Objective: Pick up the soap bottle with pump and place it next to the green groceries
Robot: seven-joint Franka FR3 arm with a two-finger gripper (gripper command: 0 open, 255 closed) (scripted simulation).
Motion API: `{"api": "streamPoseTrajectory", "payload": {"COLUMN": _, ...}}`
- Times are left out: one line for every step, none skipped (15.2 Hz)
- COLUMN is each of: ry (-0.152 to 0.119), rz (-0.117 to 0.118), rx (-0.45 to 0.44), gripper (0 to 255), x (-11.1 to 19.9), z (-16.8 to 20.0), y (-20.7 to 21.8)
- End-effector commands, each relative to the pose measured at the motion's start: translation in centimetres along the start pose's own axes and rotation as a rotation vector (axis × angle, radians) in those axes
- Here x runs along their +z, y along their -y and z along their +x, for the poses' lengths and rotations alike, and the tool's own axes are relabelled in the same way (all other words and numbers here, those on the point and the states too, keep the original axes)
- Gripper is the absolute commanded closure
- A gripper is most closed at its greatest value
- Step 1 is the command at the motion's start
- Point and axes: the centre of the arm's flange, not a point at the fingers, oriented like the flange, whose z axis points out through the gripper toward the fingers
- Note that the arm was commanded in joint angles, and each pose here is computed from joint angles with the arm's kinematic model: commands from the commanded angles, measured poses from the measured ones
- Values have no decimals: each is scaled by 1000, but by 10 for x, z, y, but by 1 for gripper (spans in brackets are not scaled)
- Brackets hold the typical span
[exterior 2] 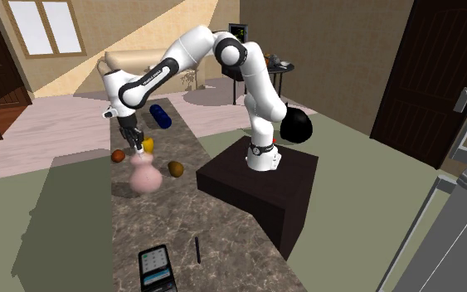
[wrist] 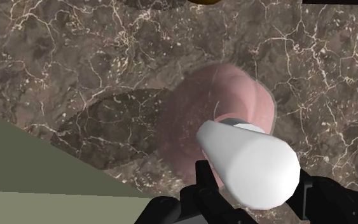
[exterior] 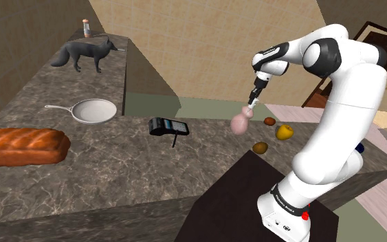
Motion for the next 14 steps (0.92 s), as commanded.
{"api": "streamPoseTrajectory", "payload": {"ry": -1, "rz": -1, "rx": 0, "gripper": 255, "x": 10, "z": -1, "y": -1}}
{"api": "streamPoseTrajectory", "payload": {"ry": -1, "rz": -1, "rx": 0, "gripper": 255, "x": 15, "z": 0, "y": -1}}
{"api": "streamPoseTrajectory", "payload": {"ry": -1, "rz": -1, "rx": 0, "gripper": 255, "x": 21, "z": 0, "y": -1}}
{"api": "streamPoseTrajectory", "payload": {"ry": -1, "rz": -1, "rx": 0, "gripper": 255, "x": 21, "z": 0, "y": -1}}
{"api": "streamPoseTrajectory", "payload": {"ry": -1, "rz": -1, "rx": 0, "gripper": 255, "x": 21, "z": 0, "y": -1}}
{"api": "streamPoseTrajectory", "payload": {"ry": -1, "rz": -1, "rx": 0, "gripper": 255, "x": 21, "z": 0, "y": -1}}
{"api": "streamPoseTrajectory", "payload": {"ry": -1, "rz": -1, "rx": 0, "gripper": 255, "x": 21, "z": 0, "y": -1}}
{"api": "streamPoseTrajectory", "payload": {"ry": -1, "rz": -1, "rx": 0, "gripper": 255, "x": 21, "z": 0, "y": -1}}
{"api": "streamPoseTrajectory", "payload": {"ry": -1, "rz": -1, "rx": 0, "gripper": 255, "x": 21, "z": 0, "y": -1}}
{"api": "streamPoseTrajectory", "payload": {"ry": -1, "rz": -1, "rx": 0, "gripper": 255, "x": 21, "z": 0, "y": -1}}
{"api": "streamPoseTrajectory", "payload": {"ry": -1, "rz": -1, "rx": 0, "gripper": 255, "x": 21, "z": 0, "y": -1}}
{"api": "streamPoseTrajectory", "payload": {"ry": -1, "rz": -1, "rx": 0, "gripper": 0, "x": 21, "z": 0, "y": -1}}
{"api": "streamPoseTrajectory", "payload": {"ry": -1, "rz": -1, "rx": 0, "gripper": 0, "x": 21, "z": 0, "y": -1}}
{"api": "streamPoseTrajectory", "payload": {"ry": -1, "rz": -1, "rx": 0, "gripper": 0, "x": 21, "z": 0, "y": -1}}
